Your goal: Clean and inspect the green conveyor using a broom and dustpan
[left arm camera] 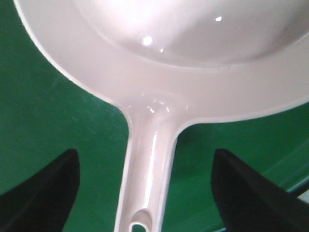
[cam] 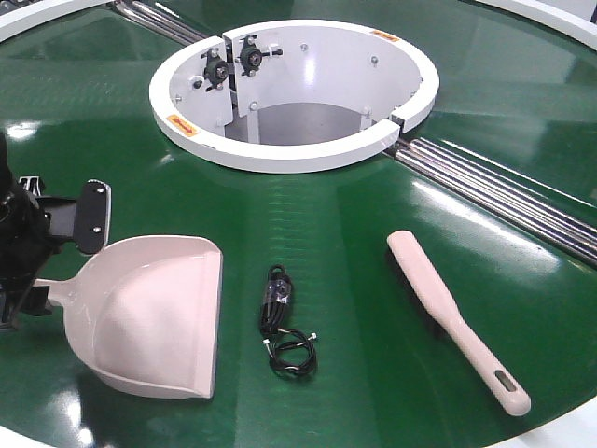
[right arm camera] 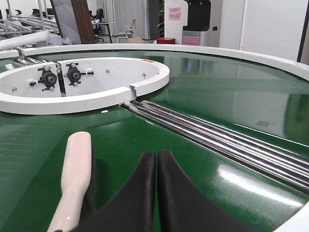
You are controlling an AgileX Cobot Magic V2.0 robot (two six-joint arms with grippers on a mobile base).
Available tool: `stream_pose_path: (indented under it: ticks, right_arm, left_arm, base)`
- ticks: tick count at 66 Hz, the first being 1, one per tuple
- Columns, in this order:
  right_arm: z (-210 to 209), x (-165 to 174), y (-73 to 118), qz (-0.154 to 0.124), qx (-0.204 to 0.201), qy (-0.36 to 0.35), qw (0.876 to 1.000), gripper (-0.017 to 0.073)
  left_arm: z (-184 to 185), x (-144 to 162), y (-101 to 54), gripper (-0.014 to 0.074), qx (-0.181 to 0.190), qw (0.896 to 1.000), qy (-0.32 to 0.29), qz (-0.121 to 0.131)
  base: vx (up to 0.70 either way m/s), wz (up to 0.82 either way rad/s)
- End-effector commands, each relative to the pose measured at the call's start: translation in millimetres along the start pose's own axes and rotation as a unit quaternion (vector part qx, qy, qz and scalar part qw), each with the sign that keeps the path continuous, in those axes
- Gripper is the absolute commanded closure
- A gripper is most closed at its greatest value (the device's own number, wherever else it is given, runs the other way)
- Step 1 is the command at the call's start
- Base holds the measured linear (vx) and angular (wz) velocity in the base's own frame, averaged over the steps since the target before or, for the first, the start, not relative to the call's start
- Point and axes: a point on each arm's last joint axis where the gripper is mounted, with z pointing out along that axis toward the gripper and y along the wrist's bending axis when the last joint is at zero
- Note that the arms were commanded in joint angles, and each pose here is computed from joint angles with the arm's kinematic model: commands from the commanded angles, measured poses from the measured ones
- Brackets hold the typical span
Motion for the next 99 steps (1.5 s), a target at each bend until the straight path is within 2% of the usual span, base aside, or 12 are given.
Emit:
stream_pose_path:
  ticks: [1,11,28,37,52,57,66,78,84,92,99]
  right_arm:
    - [-1,-6,0.0,-0.002,0.002,-0.037,0.999,0.0568]
    - [-1,-6,0.0,-0.002,0.002,-0.037,0.999,0.0568]
    - [-1,-6,0.0,-0.002,0.002,-0.037,0.999,0.0568]
    - [-1,-6,0.0,-0.002,0.002,-0.037,0.999,0.0568]
    - [-1,-6,0.0,-0.002,0.002,-0.037,0.999,0.0568]
    - [-1,-6,0.0,-0.002,0.002,-0.037,0.999,0.0568]
    - [-1,-6,0.0,-0.002,0.002,-0.037,0.999,0.0568]
    - [-1,-6,0.0,-0.002,0.002,-0.037,0.999,0.0568]
    - [-1,-6,0.0,-0.002,0.002,-0.037,0.999,0.0568]
    - [-1,-6,0.0,-0.002,0.002,-0.037,0.999,0.0568]
    - [-1,-6,0.0,-0.002,0.002,-0.037,0.999,0.0568]
  left_arm:
    - [-14,2,5.8,0.0071,-0.036,0.999,0.000,0.004]
    - [-1,6,8.6,0.0071,-0.015,1.000,0.004,-0.005]
    - [11,15,14.2,0.0071,-0.008,1.000,0.009,-0.020]
    - [17,15,15.7,0.0071,-0.005,1.000,0.013,-0.005]
    - [29,12,18.0,0.0083,0.005,1.000,0.014,-0.001]
    - [31,12,19.3,0.0119,0.003,1.000,0.014,0.000]
    - [31,14,20.4,0.0244,-0.003,1.000,0.026,0.010]
    - [26,16,19.3,0.0484,-0.005,0.999,0.032,0.011]
    - [18,16,18.8,0.0599,-0.019,0.999,0.027,0.009]
    - [6,16,18.1,0.0601,-0.042,0.999,0.016,0.003]
    - [-1,16,14.7,0.0601,-0.040,0.999,0.006,-0.007]
  base:
    - [0.00,0.00]
    - [0.00,0.00]
    - [0.00,0.00]
    - [0.00,0.00]
    - [0.00,0.00]
    - [0.00,0.00]
    - [0.00,0.00]
    - [0.00,0.00]
    - [0.00,0.00]
    - [0.00,0.00]
    - [0.00,0.00]
